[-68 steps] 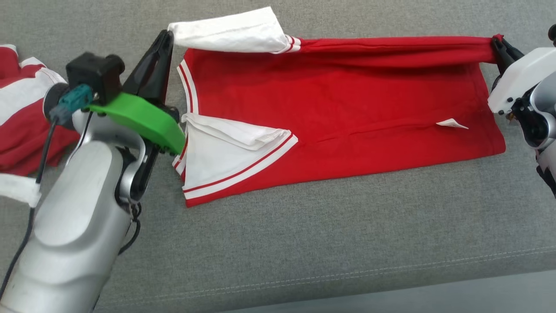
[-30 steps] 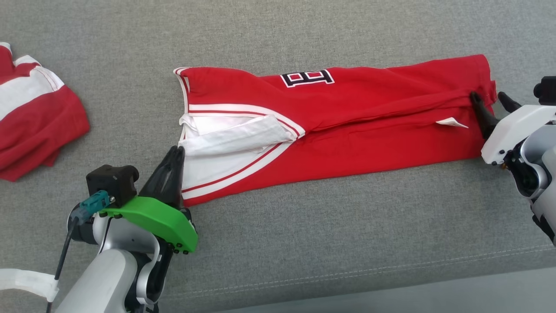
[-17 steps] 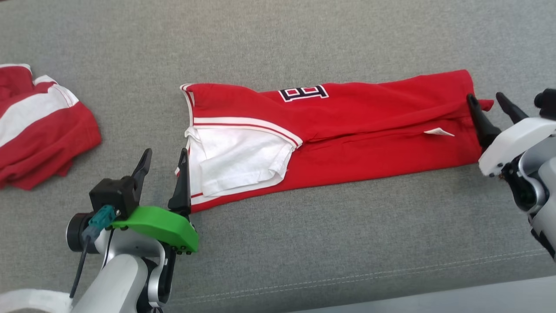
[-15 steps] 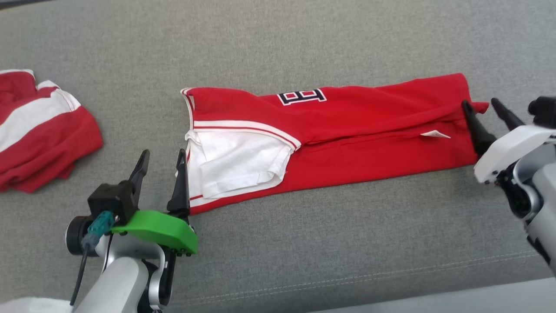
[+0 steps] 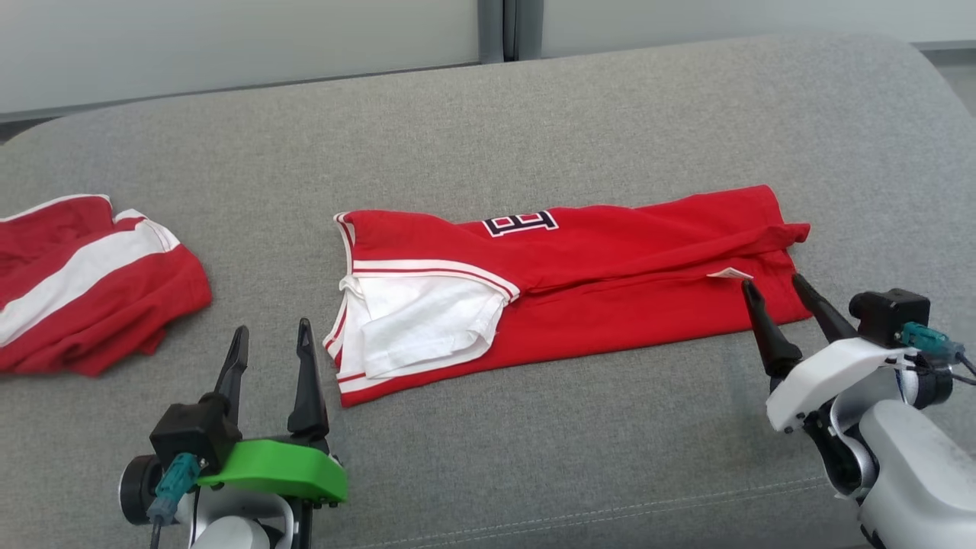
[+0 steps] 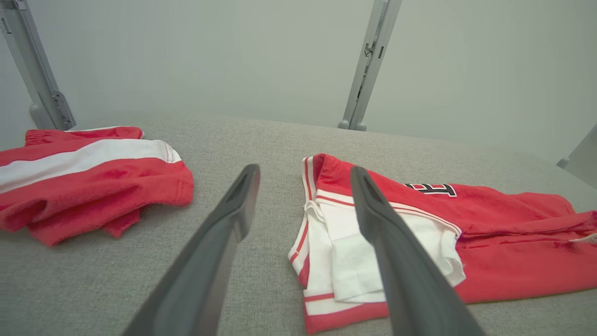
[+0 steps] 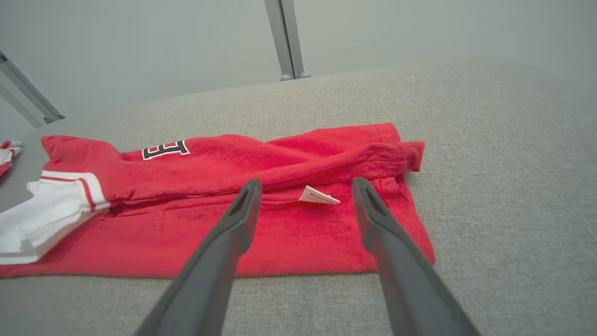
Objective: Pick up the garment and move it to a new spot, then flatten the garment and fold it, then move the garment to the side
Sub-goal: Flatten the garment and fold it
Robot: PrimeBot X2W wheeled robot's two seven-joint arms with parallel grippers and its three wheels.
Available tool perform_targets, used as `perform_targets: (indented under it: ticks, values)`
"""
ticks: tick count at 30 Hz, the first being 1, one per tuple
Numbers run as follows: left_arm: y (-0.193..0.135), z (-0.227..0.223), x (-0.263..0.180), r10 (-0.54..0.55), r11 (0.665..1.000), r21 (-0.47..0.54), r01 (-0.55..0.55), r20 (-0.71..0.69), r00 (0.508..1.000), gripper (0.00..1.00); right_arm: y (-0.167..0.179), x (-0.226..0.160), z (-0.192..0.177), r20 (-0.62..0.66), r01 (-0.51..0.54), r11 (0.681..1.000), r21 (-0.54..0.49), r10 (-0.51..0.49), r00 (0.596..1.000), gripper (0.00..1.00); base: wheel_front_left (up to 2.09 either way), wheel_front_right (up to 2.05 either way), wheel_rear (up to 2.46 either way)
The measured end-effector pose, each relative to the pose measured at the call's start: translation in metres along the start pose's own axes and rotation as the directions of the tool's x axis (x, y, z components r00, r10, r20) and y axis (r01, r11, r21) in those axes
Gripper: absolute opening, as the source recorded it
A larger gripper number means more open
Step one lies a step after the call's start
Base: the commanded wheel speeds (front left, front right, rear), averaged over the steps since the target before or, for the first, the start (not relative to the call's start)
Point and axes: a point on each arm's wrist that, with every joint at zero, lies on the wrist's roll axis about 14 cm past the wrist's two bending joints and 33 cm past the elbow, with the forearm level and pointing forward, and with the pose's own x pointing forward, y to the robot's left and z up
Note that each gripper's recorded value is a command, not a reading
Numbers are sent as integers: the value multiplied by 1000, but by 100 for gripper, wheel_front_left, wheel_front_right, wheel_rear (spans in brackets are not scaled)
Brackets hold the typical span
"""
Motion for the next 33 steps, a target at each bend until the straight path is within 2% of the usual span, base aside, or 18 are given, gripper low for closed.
perform_targets:
  ticks: [5,15,33]
  values:
    - [-4,8,-15,-7,1000,24,6,32,999,100,11,-20,15,89,0,1000,-2,0,996,100,0,0,0]
    - [-14,18,-44,-29,998,56,24,90,996,100,22,-60,20,180,45,999,5,-45,983,100,0,0,0]
    - [-14,14,-53,-38,996,83,30,101,994,100,30,-74,11,185,69,997,45,-77,980,100,0,0,0]
